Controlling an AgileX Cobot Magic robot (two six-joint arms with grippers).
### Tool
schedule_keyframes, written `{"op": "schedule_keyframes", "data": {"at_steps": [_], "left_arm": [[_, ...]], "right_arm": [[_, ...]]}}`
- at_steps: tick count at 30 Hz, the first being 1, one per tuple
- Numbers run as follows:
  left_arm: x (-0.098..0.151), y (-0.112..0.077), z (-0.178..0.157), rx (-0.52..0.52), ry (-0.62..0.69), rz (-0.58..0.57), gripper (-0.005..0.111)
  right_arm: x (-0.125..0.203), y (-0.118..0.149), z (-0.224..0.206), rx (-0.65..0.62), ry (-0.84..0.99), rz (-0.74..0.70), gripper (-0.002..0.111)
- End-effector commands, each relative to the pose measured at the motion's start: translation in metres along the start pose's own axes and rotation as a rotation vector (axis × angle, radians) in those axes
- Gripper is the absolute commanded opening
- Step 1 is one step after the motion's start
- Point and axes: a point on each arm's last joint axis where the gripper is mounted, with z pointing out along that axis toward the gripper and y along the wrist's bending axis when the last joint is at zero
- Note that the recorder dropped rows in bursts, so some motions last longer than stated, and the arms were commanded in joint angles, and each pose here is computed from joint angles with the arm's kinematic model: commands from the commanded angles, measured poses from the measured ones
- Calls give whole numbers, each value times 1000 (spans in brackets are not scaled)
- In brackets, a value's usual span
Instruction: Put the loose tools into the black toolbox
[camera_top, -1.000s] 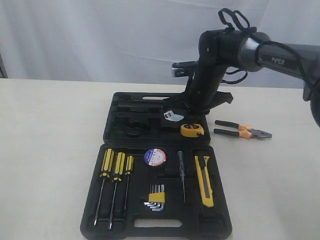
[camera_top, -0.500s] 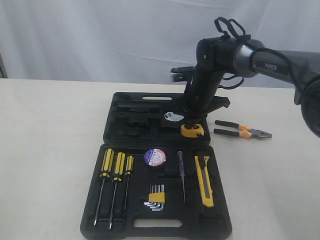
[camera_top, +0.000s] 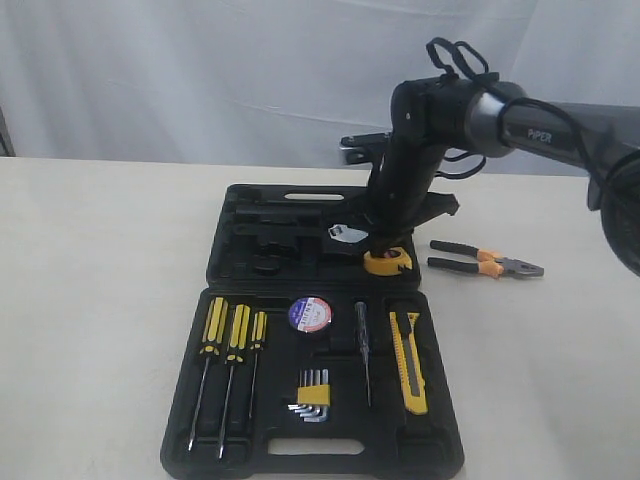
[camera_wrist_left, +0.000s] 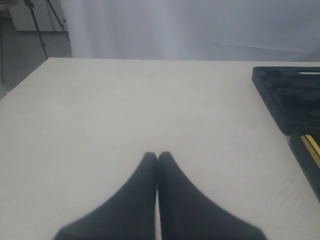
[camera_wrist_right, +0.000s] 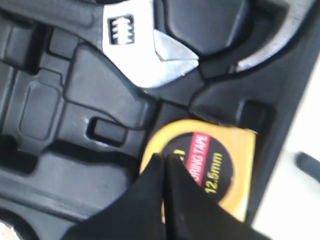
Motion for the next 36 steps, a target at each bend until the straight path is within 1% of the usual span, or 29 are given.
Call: {"op": "schedule_keyframes", "data": {"at_steps": [1,7,10,22,31,36], "left_arm": [[0,0,0,5,-4,-5,0],[0,0,0,5,-4,-5,0],[0,0,0,5,-4,-5,0],[0,0,0,5,-4,-5,0],[0,0,0,5,-4,-5,0],[0,0,0,5,-4,-5,0]], "right_arm": [[2,-5,-21,24,19,-20,-1],[4,-5,-29,25,34,-40,-1],[8,-5,-28,29,72,-52,-1],[10,-6,-24,31,92,-61,-1],[12,-7,9,39,114,-63,-1],[11,-7,18,37,97,-60,-1]]}}
